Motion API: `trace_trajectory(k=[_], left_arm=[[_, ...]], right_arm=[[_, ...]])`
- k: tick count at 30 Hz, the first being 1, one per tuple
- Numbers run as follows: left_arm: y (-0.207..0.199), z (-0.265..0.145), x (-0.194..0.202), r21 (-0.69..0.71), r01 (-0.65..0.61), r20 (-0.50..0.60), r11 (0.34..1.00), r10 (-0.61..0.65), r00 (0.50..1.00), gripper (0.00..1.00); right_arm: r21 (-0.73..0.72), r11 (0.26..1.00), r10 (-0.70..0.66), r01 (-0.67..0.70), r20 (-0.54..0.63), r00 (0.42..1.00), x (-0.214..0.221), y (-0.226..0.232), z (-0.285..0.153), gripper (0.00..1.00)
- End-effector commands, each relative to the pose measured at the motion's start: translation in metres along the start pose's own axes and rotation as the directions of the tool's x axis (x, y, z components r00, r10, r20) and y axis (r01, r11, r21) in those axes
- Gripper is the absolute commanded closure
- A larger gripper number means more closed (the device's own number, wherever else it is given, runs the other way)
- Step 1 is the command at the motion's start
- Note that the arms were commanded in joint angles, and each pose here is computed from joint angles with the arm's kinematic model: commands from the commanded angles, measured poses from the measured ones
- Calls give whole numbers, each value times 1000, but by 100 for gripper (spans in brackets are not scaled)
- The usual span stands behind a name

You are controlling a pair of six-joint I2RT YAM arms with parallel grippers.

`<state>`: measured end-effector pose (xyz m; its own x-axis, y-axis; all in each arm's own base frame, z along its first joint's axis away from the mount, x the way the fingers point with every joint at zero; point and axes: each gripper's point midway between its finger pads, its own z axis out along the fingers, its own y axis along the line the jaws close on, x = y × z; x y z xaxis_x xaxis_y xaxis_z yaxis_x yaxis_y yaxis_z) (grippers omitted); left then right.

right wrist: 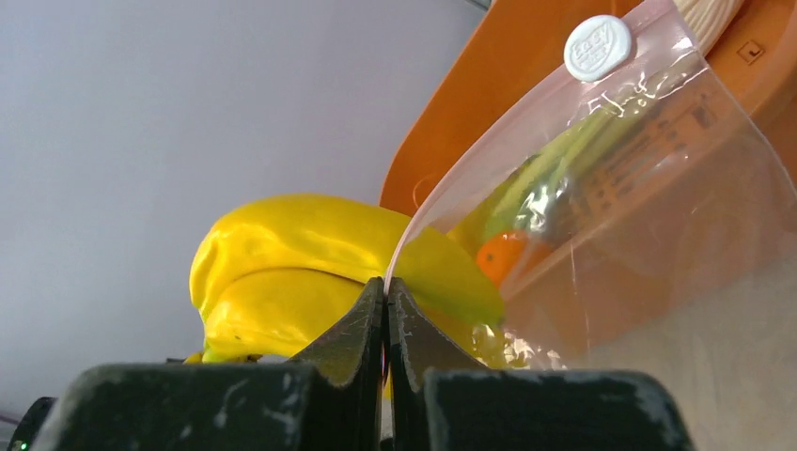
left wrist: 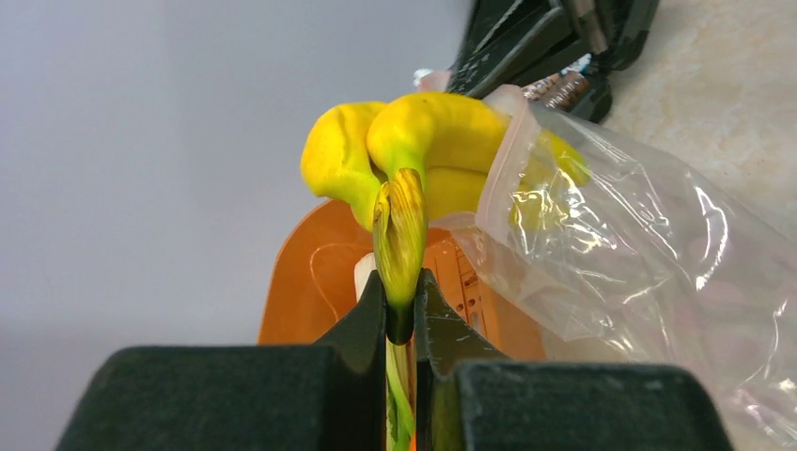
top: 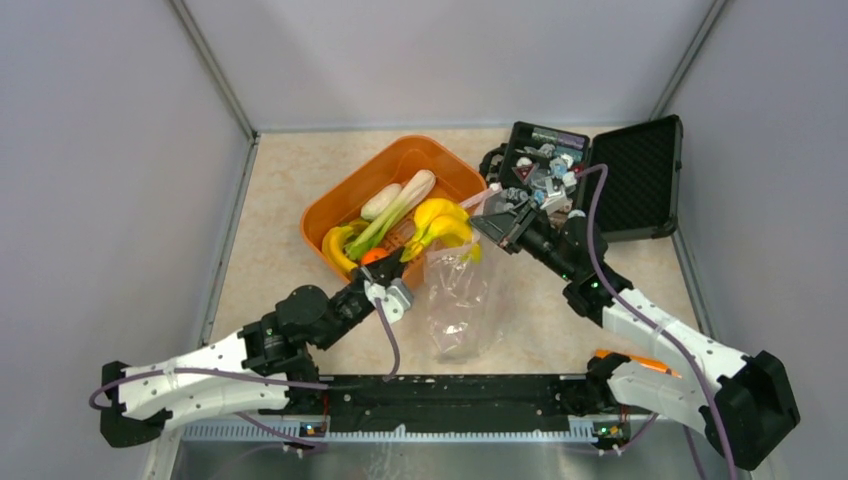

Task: Place the food in the zip-top bag and seal the zipper
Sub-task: Place the fake fruit in the zipper food storage bag.

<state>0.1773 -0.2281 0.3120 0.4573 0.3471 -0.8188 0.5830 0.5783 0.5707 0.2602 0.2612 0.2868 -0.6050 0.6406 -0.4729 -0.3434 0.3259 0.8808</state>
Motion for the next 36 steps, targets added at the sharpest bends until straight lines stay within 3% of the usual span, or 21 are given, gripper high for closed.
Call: trace_trajectory(k=[1, 9, 15, 19, 27, 29, 33, 36], left_arm=[[-24, 3, -57, 171, -49, 231, 984, 8, 973, 100], [-15, 13, -32, 138, -35, 39, 990, 29, 999, 100], [-14, 36, -38, 101, -37, 20, 994, 36, 999, 100], [-9, 51, -28, 82, -64, -113, 995, 73, 991, 100], [5, 63, -48, 59, 34, -103, 998, -28, 994, 99], [7, 65, -45, 60, 55, -126, 997, -47, 991, 85], [17, 64, -47, 1, 140, -120, 990, -139, 983, 27], [30, 55, -55, -50, 254, -58, 966, -257, 965, 6]], right_arm=[[-104, 993, -57, 52, -43, 997, 5, 16, 5, 100], [-204, 959, -205, 195, -29, 978, -5, 52, -4, 100], [-271, 944, -224, 186, -117, 967, 10, 70, -12, 100], [-240, 932, -316, 272, -168, 934, 23, 70, -13, 100], [-251, 892, -427, 376, -193, 884, 42, 75, -15, 100], [-249, 900, -403, 357, -164, 900, 39, 77, -16, 100], [-202, 916, -373, 346, -117, 920, 28, 73, -17, 100], [-132, 931, -352, 341, -75, 933, 19, 63, -17, 100]])
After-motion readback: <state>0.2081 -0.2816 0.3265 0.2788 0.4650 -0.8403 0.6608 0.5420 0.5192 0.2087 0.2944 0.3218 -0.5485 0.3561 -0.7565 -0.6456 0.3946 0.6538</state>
